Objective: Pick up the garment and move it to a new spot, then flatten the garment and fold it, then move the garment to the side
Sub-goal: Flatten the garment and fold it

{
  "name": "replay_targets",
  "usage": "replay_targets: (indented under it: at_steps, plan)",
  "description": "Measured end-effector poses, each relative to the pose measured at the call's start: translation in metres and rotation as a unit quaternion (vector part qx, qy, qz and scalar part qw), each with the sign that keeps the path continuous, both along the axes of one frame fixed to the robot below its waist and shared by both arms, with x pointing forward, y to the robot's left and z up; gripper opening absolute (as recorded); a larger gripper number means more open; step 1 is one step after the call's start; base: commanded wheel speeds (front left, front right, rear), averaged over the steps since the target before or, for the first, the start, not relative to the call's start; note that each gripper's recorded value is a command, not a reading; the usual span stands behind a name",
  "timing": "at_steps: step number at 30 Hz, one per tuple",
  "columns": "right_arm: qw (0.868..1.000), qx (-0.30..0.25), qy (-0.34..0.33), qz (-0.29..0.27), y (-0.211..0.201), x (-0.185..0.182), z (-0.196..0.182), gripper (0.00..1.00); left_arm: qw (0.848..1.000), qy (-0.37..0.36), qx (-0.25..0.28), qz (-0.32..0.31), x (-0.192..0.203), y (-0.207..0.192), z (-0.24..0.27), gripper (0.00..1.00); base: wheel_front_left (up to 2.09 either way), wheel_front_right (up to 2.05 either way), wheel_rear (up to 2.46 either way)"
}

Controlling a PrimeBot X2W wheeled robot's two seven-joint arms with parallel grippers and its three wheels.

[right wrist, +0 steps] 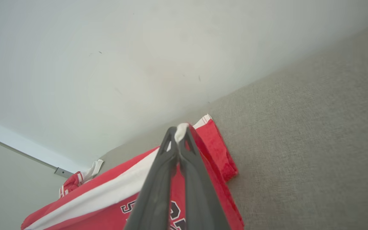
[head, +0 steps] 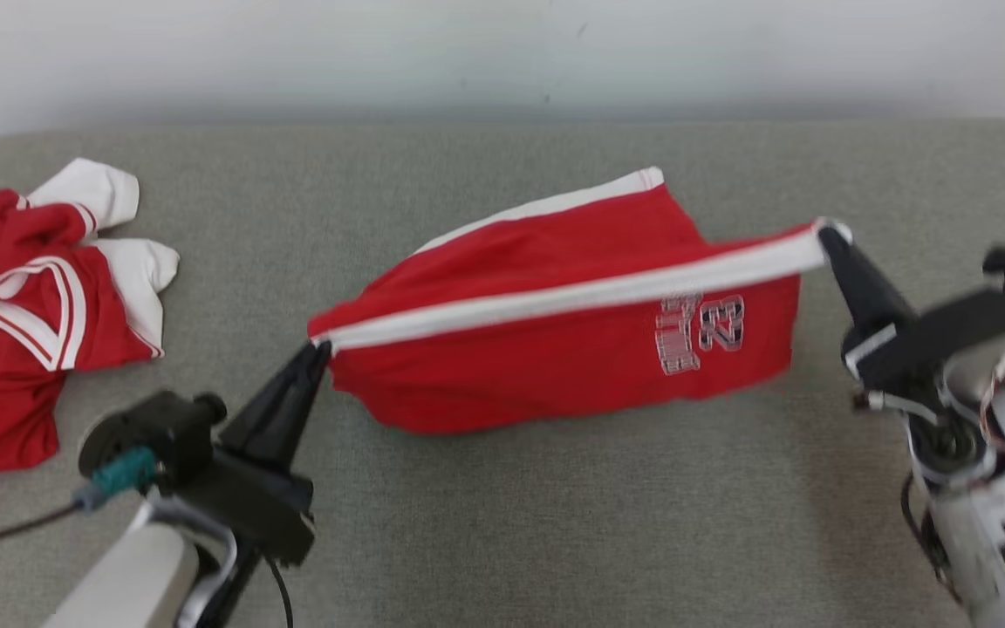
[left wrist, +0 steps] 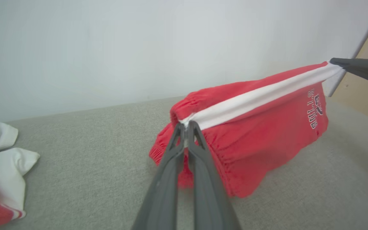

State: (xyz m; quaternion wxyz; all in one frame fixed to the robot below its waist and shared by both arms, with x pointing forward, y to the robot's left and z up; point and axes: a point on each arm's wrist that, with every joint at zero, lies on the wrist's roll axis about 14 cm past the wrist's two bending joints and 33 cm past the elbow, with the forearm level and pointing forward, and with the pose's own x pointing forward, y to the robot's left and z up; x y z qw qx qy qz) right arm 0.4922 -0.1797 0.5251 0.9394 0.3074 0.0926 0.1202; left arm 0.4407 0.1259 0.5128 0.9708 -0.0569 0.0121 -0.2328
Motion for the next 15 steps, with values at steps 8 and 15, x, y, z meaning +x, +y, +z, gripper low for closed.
replay_targets:
  at_steps: [8,15]
  plan:
    - [0.998,-0.055,0.038,0.019,0.021,0.072,-0.014,0.00,0.999,0.028,0.007,0.016,0.048,0.011,-0.014,0.00,0.00,0.00,0.00]
    - [0.992,-0.112,0.042,0.037,0.044,0.121,-0.027,0.00,0.998,0.052,0.003,0.022,0.083,0.016,-0.027,0.00,0.00,0.00,0.00]
